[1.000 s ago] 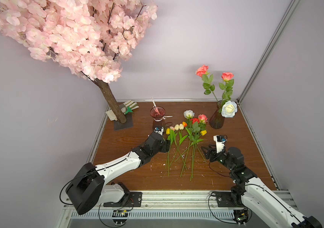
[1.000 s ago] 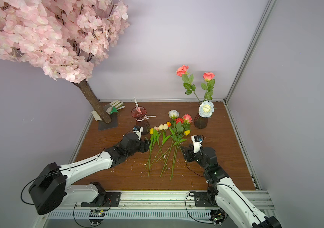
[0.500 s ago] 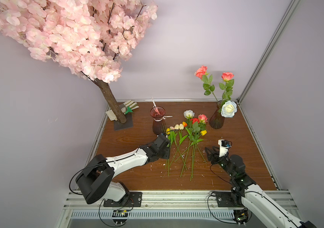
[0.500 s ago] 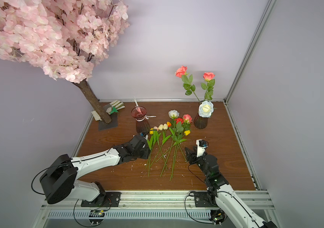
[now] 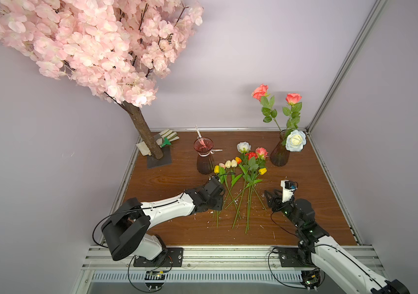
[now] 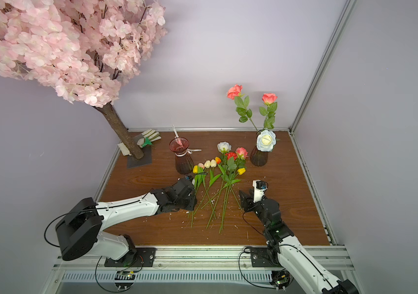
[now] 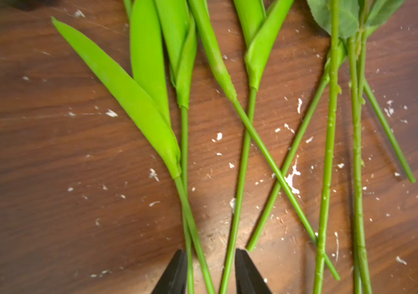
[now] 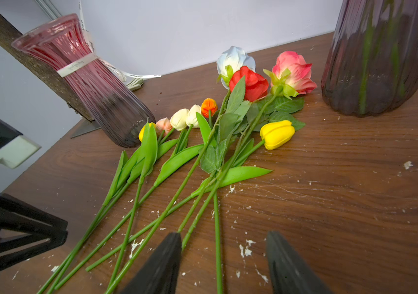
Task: Arrange the flowers in different vases according to their variety
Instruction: Pick up the flower at the center of the board.
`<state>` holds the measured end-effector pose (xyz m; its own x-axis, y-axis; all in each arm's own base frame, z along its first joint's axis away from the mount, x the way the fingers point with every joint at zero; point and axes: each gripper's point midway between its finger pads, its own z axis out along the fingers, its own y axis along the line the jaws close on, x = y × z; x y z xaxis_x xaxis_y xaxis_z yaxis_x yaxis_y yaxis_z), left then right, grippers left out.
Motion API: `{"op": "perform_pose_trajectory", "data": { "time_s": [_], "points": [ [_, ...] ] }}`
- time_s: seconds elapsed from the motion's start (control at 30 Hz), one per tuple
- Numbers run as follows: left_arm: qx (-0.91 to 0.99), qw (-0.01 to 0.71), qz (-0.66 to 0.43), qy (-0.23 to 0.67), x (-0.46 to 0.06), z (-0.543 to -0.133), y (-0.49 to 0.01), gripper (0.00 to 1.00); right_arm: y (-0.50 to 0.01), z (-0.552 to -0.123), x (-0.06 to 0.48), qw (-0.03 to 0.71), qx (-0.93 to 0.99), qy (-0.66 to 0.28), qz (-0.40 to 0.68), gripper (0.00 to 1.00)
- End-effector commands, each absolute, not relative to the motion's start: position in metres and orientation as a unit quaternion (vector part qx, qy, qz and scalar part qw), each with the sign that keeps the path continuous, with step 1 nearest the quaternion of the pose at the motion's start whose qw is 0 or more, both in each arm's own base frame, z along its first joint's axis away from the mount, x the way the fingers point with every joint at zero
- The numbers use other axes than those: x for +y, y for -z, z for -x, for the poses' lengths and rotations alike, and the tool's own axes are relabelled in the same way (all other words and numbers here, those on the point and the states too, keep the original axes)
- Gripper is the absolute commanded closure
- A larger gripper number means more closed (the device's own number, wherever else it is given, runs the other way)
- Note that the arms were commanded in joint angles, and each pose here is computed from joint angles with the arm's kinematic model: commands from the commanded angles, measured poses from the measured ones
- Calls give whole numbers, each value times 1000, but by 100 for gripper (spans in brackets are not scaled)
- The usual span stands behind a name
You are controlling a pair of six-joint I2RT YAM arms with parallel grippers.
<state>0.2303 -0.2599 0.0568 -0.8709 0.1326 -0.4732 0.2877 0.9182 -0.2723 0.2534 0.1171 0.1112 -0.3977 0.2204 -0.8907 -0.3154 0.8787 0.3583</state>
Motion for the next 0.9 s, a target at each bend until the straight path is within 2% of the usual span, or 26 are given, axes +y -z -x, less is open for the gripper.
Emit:
{"op": "perform_pose_trajectory", "data": {
  "time_s": [0.0,0.3,0.5,0.73,0.87],
  "points": [
    [956,217,-104,167,-260,-224,-44,65,-132,-259,118,574,779,-251,26,40],
    [962,205,-103,147,-256,-223,-25,67,-132,-259,118,574,779,-249,25,40],
    [964,196,-105,144,-258,-222,-15,73,-133,-259,117,575,778,-250,24,40],
    [967,203,-115,99,-251,-232,-14,73,-133,-259,118,575,779,-251,25,40],
    [970,202,-122,64,-248,-239,-12,80,-133,-259,118,575,778,-252,26,40]
  ]
}}
